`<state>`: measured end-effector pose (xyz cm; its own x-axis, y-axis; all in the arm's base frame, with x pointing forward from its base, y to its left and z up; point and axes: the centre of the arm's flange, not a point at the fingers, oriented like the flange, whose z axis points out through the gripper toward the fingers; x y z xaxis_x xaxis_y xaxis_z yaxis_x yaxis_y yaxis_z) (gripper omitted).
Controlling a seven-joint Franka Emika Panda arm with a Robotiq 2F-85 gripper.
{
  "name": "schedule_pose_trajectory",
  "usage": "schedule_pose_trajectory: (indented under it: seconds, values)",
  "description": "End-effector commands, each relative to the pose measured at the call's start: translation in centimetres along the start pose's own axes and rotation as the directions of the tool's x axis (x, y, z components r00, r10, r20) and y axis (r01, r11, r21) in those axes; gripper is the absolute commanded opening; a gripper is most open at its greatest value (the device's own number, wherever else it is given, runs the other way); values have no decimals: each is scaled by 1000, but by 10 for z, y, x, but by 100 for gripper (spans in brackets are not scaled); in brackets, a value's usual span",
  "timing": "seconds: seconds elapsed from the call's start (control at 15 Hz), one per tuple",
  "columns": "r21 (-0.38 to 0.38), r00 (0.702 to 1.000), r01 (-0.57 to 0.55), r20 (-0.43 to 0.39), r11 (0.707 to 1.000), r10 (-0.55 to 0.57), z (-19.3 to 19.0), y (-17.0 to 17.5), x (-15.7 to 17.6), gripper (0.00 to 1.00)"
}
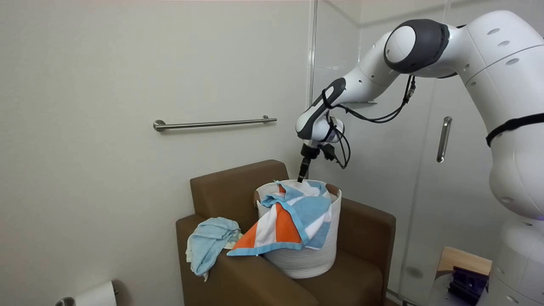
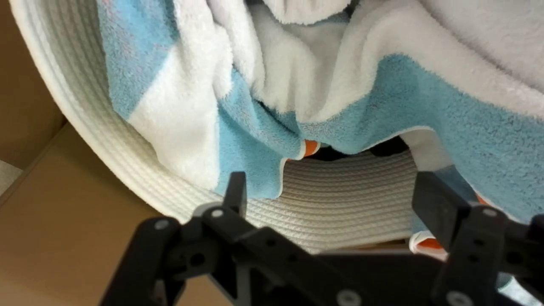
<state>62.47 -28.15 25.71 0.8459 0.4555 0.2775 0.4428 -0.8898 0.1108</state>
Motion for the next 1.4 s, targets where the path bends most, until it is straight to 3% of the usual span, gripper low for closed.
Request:
schedule_pose_trajectory:
  seconds: [0.0,0.6,1.33]
  values:
    - [-31,999,44,-15,999,-44,-19,-19,-21,100]
    - [-114,992,117,-33,987,-122,-61,-52,-48,100]
    - [-176,982,185,2,967,-188,-57,-103,-70,100]
